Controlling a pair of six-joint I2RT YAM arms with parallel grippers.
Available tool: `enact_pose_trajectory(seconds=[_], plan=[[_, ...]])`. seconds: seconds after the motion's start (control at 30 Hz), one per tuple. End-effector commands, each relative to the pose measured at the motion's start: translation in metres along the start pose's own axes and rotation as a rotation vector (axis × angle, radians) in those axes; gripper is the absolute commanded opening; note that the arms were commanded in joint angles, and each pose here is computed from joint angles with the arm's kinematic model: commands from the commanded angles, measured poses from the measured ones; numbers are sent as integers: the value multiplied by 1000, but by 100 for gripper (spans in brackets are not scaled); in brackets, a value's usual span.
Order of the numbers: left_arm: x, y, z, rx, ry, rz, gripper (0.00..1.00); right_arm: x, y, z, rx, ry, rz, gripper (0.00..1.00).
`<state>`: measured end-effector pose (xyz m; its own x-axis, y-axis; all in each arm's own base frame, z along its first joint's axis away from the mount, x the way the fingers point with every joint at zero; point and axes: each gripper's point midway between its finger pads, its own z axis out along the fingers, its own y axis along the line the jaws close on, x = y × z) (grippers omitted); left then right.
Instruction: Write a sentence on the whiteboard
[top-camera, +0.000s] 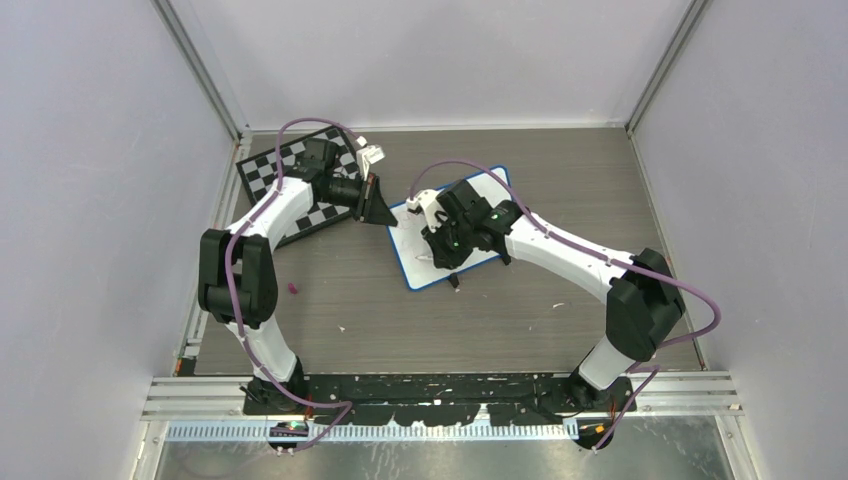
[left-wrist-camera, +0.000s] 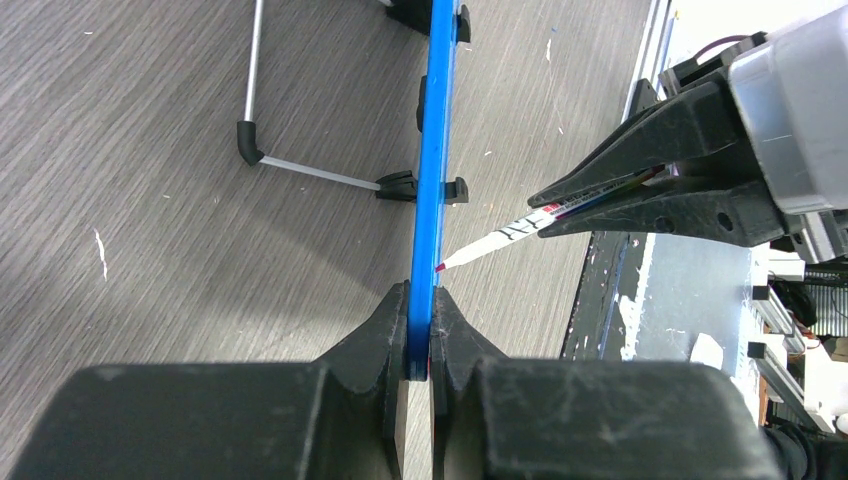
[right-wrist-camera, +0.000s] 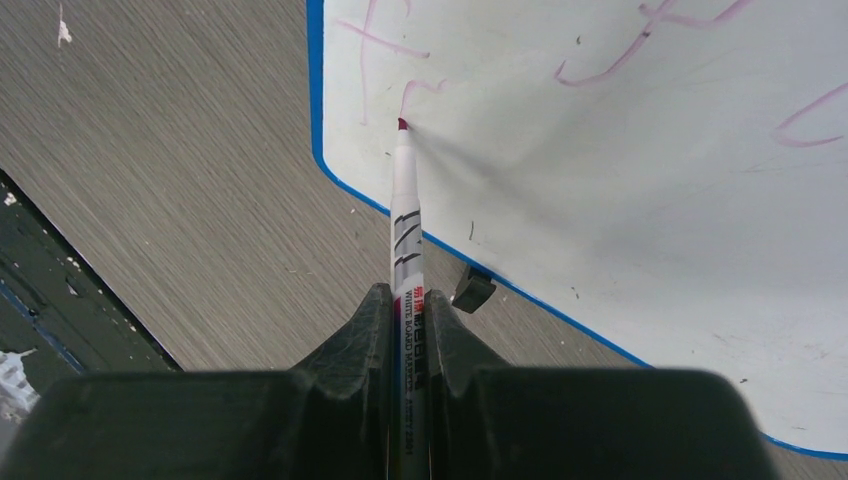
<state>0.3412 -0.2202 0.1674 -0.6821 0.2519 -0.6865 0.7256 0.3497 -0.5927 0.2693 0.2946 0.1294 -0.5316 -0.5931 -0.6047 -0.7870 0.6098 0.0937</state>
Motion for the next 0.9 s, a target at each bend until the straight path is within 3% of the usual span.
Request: enact_pose_trajectory(seconds=[0.0,0.87], plan=[[1,3,1,-18,6,26,0,-10,-8,-4,43,-50,-23,0],[1,4,1,-21,7,23,0,-46,-27,-23,107,-139,-24,0]])
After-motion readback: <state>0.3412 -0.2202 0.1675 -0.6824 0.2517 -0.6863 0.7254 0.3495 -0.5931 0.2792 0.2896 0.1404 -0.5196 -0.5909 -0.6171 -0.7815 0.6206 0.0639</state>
